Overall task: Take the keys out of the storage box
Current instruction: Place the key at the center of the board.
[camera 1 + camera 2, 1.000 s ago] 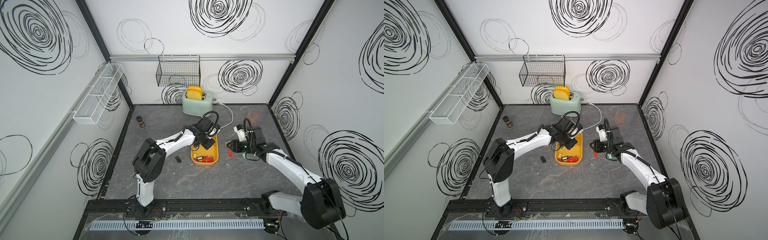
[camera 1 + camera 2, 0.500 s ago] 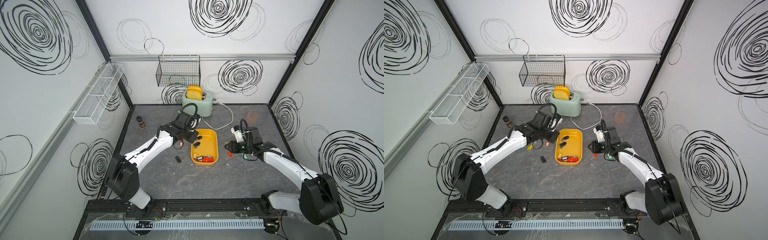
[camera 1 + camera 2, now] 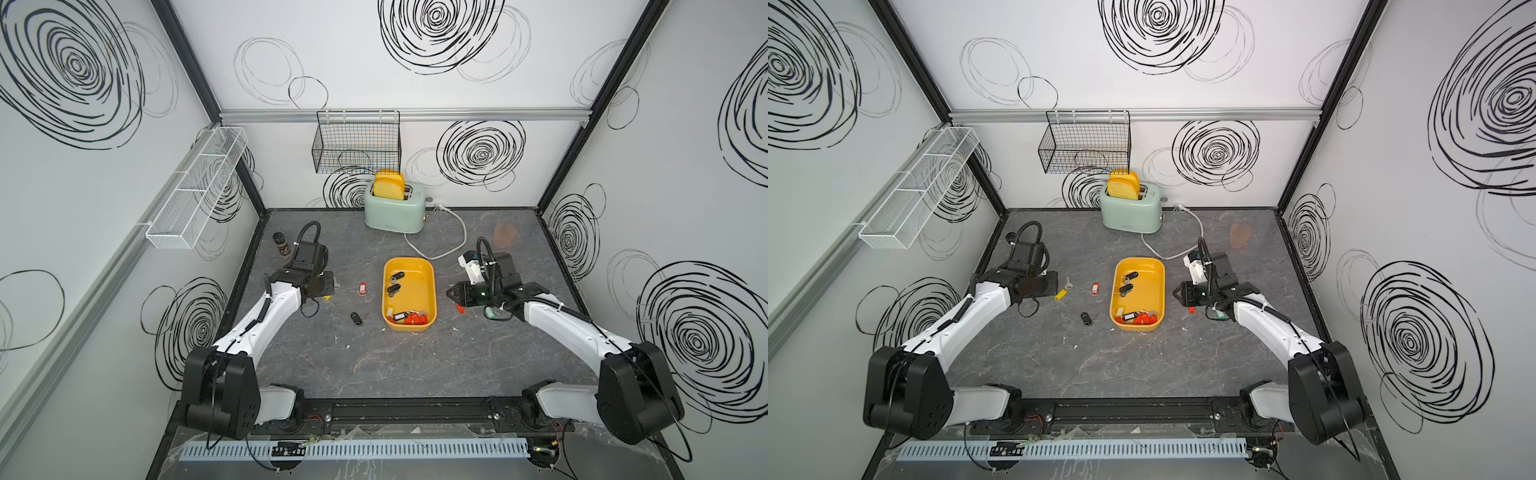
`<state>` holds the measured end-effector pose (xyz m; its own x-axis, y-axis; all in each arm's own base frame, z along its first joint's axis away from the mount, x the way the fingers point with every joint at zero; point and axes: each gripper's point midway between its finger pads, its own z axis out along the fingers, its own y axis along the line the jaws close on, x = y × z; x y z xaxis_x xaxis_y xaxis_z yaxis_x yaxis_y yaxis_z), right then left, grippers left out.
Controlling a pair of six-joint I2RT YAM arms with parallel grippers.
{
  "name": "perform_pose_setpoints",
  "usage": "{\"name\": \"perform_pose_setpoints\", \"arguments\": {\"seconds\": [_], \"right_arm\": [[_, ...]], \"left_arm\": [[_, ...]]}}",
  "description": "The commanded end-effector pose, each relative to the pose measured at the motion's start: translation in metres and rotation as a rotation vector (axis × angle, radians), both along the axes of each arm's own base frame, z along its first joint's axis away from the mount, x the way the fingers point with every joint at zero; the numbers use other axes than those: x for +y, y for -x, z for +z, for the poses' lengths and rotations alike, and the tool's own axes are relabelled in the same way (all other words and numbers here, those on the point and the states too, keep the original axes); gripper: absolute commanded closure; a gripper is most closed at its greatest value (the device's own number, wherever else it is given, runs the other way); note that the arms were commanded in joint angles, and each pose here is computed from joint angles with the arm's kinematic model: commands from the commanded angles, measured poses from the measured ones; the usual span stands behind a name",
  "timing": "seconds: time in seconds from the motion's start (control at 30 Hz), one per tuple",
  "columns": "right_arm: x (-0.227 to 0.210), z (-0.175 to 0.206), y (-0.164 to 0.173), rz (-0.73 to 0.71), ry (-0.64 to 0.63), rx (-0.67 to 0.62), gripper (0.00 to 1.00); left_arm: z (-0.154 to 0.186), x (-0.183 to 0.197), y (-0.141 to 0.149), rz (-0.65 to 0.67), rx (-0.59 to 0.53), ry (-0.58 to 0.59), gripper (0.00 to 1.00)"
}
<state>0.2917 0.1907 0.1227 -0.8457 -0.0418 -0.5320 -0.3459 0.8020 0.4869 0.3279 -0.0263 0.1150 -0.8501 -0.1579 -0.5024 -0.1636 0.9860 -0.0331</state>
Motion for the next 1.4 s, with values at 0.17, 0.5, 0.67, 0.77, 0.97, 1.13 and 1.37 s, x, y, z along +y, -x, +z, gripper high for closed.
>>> {"name": "perform_pose_setpoints", "arguments": {"seconds": [0.17,0.5,0.67,0.77,0.97,1.13,1.37], "right_arm": [[0.003,0.008,-0.007,0.001,-0.004,-0.032,0.68],[0.002,0.005,-0.006,-0.004,-0.006,-0.032,0.68],[0.001,0.005,-0.008,-0.006,-0.006,-0.031,0.68],[0.001,0.004,-0.008,-0.007,-0.005,-0.030,0.68],[0.001,0.003,-0.009,-0.009,-0.004,-0.027,0.68],[0.001,0.002,-0.009,-0.009,-0.003,-0.026,0.68],[0.002,0.006,-0.010,-0.005,-0.007,-0.034,0.68]], "left_arm": [[-0.021,0.036,0.017,0.199,0.074,-0.082,1.00],[-0.058,0.034,0.039,0.240,0.175,-0.060,1.00],[-0.070,0.026,0.047,0.230,0.196,-0.025,1.00],[-0.077,0.017,0.050,0.209,0.214,-0.020,1.00],[-0.086,-0.002,0.054,0.158,0.248,-0.010,1.00],[-0.090,-0.014,0.057,0.125,0.265,0.013,0.98],[-0.078,-0.020,0.056,0.103,0.247,0.020,0.67]]}}
